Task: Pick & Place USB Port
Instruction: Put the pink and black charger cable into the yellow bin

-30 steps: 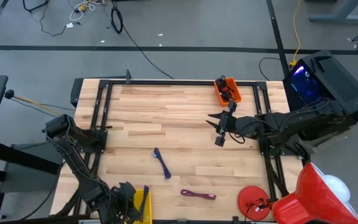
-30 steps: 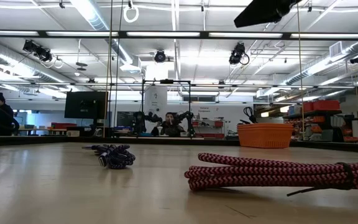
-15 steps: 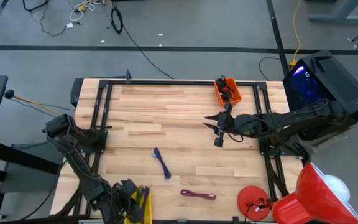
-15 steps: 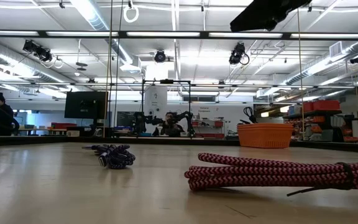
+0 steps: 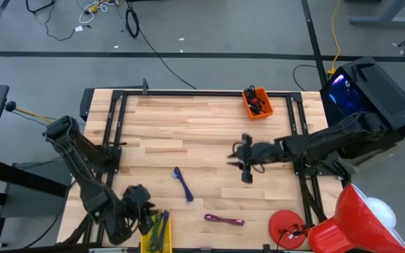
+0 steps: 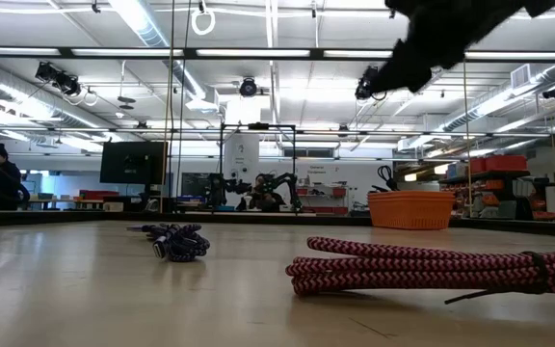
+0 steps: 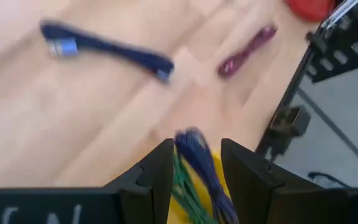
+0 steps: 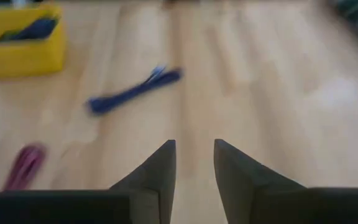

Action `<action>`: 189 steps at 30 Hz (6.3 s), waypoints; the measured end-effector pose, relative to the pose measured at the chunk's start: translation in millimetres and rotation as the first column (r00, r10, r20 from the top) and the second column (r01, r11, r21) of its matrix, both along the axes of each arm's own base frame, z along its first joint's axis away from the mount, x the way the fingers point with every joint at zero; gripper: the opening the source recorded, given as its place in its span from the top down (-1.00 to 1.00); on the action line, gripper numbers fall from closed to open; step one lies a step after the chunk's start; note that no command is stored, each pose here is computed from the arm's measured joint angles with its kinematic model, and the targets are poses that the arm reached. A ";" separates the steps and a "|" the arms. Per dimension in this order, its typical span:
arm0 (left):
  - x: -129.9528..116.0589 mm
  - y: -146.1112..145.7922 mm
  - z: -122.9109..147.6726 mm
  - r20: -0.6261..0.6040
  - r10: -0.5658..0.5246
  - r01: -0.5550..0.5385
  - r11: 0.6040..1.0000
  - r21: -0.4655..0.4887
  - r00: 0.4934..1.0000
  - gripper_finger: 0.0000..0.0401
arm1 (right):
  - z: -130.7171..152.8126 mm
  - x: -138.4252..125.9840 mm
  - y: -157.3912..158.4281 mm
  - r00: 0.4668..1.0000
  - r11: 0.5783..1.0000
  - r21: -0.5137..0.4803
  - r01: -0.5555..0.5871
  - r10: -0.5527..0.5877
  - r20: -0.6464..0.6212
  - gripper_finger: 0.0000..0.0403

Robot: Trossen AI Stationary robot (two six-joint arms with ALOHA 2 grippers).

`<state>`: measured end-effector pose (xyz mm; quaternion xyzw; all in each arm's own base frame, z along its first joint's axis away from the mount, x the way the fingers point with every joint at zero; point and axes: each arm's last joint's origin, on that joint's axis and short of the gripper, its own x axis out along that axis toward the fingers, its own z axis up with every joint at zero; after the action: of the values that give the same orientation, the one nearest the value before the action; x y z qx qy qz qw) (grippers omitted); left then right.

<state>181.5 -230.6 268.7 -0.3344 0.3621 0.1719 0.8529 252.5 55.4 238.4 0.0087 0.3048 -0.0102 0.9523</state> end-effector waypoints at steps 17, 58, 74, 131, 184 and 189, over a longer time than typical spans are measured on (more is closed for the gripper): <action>14.8 37.7 6.0 -0.028 -0.021 0.029 0.948 0.316 0.999 0.31 | -42.7 -22.0 94.1 0.983 0.951 0.307 -0.040 0.092 -0.157 0.46; 16.5 37.3 6.3 -0.024 -0.029 0.035 0.949 0.312 0.999 0.31 | -105.2 -0.8 169.1 0.914 0.949 0.309 -0.058 0.176 -0.367 0.46; 16.5 37.4 6.4 -0.022 -0.028 0.034 0.949 0.314 0.999 0.31 | -124.5 4.2 176.0 0.912 0.946 0.317 -0.067 0.187 -0.364 0.53; 113.2 80.0 83.5 0.437 -0.247 -0.186 0.651 0.736 0.865 0.31 | 124.2 -38.3 71.4 0.757 0.960 -0.278 0.026 0.163 0.633 0.99; 130.7 104.9 101.6 0.522 -0.444 -0.149 0.642 0.752 0.728 0.85 | 98.7 17.6 56.4 0.727 0.959 -0.281 -0.019 0.206 0.655 0.89; 124.1 93.7 98.0 0.476 -0.431 -0.134 0.617 0.775 0.766 0.85 | 99.2 16.5 53.7 0.749 0.960 -0.269 0.078 0.122 0.651 0.71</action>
<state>305.5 -136.9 366.7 0.0610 -0.0227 0.1128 0.9915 269.0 109.1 337.6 -0.1264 -0.0566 -0.0378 0.9896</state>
